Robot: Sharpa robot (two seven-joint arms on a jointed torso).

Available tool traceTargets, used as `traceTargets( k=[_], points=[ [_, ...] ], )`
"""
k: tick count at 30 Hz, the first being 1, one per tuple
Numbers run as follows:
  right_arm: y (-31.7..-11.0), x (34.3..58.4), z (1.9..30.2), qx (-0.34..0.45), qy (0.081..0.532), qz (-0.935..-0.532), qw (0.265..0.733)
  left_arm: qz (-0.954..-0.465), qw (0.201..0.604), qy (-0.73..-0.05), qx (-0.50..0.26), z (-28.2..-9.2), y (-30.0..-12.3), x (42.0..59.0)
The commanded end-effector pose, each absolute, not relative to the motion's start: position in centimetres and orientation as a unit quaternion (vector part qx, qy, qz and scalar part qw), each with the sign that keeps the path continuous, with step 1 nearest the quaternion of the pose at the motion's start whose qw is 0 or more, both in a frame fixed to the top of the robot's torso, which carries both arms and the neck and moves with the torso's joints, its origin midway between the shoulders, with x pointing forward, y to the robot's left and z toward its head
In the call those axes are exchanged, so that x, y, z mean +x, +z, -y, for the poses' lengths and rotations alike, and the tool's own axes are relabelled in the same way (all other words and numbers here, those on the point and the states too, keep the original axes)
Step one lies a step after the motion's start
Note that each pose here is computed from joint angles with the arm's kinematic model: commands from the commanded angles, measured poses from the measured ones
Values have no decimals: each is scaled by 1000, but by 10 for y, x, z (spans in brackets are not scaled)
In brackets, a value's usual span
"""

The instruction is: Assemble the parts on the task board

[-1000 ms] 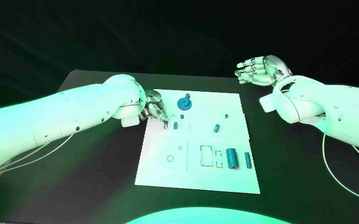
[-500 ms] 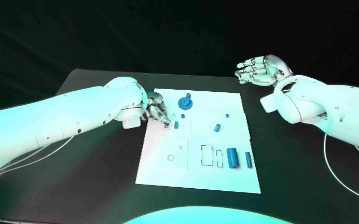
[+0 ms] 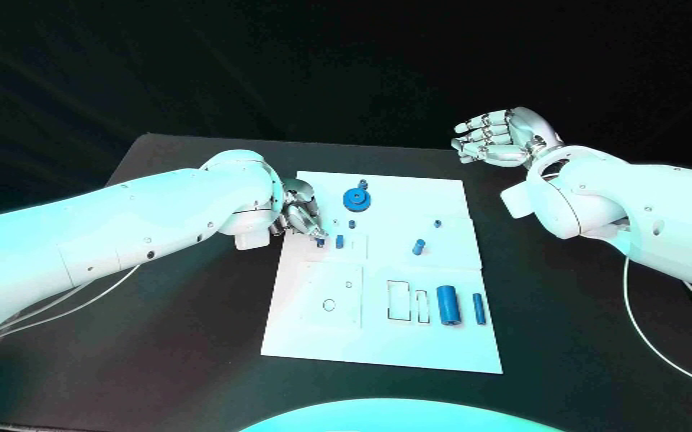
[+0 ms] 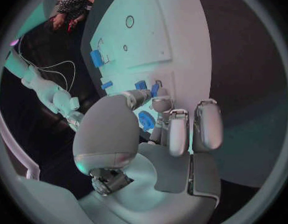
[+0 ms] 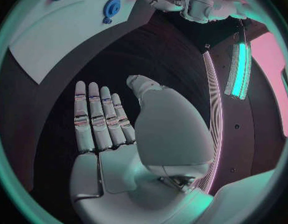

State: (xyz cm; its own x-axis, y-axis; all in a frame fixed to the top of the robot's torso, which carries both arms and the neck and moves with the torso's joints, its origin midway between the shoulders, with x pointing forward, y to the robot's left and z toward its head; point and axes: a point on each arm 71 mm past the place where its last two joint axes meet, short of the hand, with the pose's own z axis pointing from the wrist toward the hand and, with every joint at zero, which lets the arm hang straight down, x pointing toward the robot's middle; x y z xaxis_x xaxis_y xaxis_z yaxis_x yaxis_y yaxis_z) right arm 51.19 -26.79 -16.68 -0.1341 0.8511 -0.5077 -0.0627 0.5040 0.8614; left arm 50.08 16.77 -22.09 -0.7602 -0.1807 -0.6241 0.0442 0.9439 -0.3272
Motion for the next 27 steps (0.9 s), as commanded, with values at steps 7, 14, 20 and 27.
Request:
traceTargets(
  k=[7,14,20,27],
  points=[
    [-167,511,265,300,398,-647,577,-927,338,-161,-27,-167,-222,499],
    [-168,511,265,304,399,-647,574,-928,335,-160,-25,-168,-223,498],
    [-169,510,263,310,402,-648,568,-930,331,-160,-22,-167,-224,497],
    [-169,510,263,312,402,-647,568,-930,330,-161,-22,-167,-224,495]
  ],
)
